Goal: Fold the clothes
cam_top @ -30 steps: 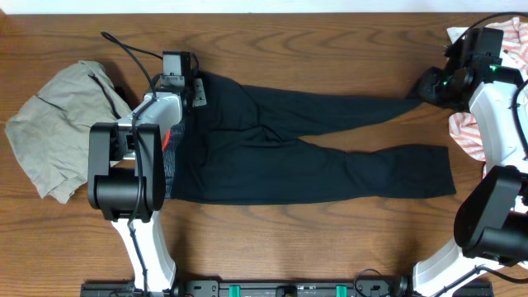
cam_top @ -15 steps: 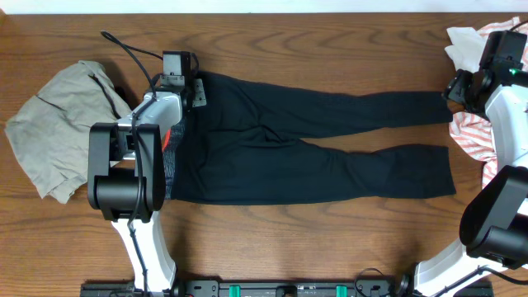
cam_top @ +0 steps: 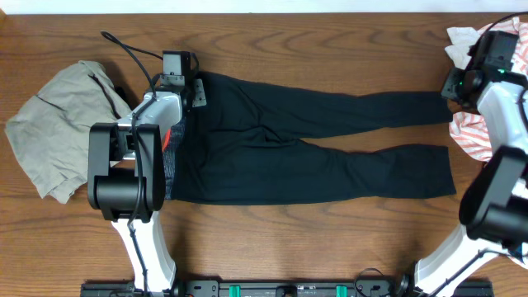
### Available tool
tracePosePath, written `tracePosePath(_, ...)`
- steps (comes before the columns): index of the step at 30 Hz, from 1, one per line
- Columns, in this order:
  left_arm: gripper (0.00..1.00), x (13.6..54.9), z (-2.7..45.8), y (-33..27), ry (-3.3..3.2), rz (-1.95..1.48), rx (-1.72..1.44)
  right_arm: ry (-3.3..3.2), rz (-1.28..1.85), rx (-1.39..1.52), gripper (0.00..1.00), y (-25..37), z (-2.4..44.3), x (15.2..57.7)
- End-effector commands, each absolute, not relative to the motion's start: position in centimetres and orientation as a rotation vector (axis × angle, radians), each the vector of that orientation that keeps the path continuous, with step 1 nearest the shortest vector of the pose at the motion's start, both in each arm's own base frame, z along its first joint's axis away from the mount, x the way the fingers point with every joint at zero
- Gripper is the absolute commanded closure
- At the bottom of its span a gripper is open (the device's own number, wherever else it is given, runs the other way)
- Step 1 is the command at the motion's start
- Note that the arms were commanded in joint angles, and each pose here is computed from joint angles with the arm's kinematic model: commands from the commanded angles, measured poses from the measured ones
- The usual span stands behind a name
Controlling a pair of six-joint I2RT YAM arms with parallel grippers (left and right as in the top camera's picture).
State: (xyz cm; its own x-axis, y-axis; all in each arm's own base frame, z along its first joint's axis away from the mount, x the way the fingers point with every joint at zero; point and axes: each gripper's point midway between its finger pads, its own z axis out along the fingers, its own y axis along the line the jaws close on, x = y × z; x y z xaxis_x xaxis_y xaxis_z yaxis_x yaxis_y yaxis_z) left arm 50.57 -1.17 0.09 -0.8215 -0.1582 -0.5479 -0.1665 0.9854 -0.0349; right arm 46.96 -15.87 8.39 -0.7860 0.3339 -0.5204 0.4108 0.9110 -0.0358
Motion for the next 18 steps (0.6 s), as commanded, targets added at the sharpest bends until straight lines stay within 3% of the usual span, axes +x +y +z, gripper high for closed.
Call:
tracePosePath(1, 0.7, 47.4, -4.4, -1.4, 2.692, 0.016, -0.248, 2.604, -0.188, 0.45, 0.47, -15.6, 4.7, 47.8)
tracePosePath(13, 0.7, 47.3, -4.4, -1.4, 2.696, 0.017, -0.249, 2.622, -0.13, 0.419, 0.46, -15.3, -1.3, 49.5)
tracePosePath(18, 0.7, 47.3, -4.4, -1.4, 2.695, 0.017, -0.249, 2.616, -0.082, 0.405, 0.64, -14.7, -2.1, 50.0)
